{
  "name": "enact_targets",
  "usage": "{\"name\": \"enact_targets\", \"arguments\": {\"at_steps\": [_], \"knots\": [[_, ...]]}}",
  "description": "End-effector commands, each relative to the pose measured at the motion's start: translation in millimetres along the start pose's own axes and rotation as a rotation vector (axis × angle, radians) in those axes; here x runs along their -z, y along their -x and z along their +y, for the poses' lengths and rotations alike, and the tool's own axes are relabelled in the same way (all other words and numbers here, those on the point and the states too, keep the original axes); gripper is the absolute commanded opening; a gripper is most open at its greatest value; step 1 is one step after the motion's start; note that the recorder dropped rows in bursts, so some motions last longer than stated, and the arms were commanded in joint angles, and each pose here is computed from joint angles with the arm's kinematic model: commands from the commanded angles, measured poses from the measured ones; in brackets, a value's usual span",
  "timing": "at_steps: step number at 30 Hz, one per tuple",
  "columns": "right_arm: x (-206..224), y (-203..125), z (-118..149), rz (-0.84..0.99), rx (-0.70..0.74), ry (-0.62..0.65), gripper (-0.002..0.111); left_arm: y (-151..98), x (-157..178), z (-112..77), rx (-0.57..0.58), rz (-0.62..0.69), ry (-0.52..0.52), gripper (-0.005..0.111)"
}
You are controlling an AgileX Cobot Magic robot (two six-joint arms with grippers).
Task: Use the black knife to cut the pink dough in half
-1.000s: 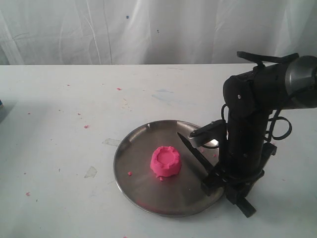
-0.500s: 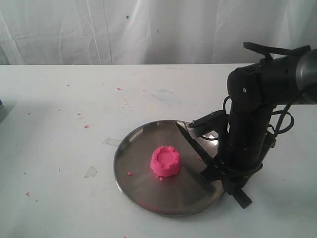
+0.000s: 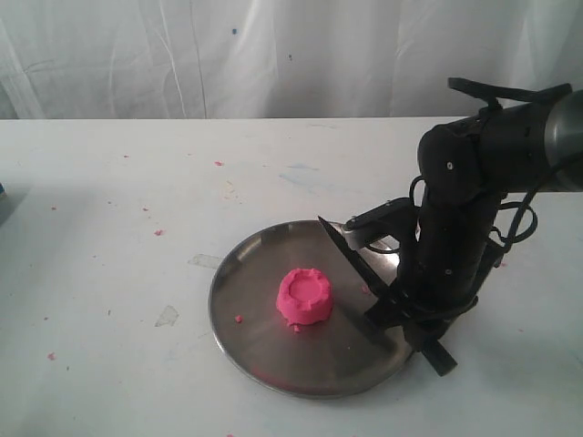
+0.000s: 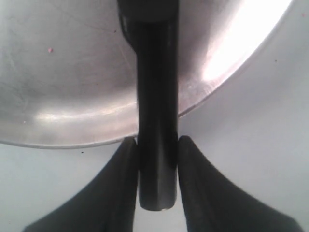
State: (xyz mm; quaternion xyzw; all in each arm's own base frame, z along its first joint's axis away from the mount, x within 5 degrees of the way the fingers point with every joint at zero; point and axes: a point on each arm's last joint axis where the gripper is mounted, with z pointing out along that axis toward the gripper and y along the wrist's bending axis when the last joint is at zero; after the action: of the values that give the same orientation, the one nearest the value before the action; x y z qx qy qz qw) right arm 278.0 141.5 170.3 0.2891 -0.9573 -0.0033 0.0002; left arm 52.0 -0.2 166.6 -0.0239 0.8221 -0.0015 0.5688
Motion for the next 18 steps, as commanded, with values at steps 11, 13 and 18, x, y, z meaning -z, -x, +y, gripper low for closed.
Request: {"name": "enact_targets", "arguments": {"at_steps": [11,13,18], "knots": [[1.9,-2.7,0.1,0.009,0.030,0.000,0.035,-0.1,0.2,-0.2,0.002,-0.001,-0.001,0.000],[1.9,-1.8,0.0,-0.002,0.030,-0.001,0.035,-0.1,0.2,-0.2,0.002,-0.001,-0.001,0.000],[9.6,-0.1,-0.2,-0.026,0.006,-0.004,0.035,-0.1,0.2,-0.2,0.002,-0.001,-0.001,0.000]]}}
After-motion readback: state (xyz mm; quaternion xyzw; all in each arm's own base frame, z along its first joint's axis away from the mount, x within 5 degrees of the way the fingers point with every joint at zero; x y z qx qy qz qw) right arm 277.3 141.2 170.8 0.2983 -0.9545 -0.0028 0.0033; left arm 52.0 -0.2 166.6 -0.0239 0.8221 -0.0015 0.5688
